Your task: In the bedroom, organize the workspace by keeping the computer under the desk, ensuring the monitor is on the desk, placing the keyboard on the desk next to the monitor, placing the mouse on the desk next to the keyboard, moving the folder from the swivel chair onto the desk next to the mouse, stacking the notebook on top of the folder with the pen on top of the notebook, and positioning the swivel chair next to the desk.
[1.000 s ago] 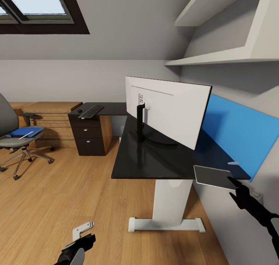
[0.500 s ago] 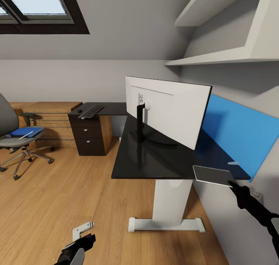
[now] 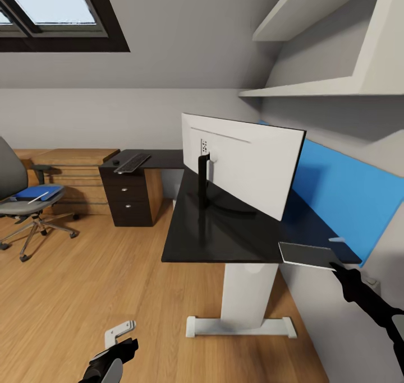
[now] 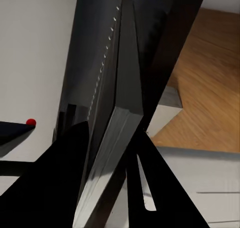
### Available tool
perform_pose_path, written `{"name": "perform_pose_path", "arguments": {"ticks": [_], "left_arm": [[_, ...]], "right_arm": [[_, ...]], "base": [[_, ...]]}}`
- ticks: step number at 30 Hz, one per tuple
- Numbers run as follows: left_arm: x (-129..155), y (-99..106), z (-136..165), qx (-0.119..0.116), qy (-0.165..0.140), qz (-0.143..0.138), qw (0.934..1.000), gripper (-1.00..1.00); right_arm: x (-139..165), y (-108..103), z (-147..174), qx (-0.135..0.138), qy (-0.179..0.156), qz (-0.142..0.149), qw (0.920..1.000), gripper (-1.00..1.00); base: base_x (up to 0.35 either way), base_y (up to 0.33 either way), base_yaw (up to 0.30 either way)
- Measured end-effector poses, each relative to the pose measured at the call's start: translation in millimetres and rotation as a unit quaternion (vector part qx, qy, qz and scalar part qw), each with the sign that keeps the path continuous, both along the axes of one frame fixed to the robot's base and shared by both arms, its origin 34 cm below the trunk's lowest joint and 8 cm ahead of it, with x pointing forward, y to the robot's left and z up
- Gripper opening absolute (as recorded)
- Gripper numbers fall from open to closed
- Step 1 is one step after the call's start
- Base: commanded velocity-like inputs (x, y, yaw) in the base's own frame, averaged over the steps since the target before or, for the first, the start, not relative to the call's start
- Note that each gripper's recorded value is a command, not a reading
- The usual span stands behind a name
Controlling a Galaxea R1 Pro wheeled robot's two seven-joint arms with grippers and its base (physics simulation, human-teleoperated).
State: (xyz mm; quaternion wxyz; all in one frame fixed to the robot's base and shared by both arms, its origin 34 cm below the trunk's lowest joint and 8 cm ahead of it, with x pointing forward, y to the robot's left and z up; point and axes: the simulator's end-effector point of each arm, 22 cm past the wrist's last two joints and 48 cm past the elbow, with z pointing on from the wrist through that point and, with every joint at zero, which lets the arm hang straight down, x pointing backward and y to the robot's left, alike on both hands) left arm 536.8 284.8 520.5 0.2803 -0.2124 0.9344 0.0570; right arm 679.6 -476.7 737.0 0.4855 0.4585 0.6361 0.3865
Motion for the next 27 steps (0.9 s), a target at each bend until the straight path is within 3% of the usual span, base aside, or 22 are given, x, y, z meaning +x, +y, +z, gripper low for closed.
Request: {"name": "perform_pose_path", "arguments": {"ticks": [8, 27], "left_arm": [[2, 0, 15, 0.000, 0.000, 0.000, 1.0000, 1.00], [5, -1, 47, -0.002, 0.000, 0.000, 1.0000, 1.00]], "right_arm": [[2, 0, 15, 0.000, 0.000, 0.000, 1.0000, -1.00], [10, 10, 55, -0.006, -0.011, 0.004, 0.9999, -1.00]], "base": [[-0.080, 0.000, 0.000], [-0.300, 0.000, 0.000]]}}
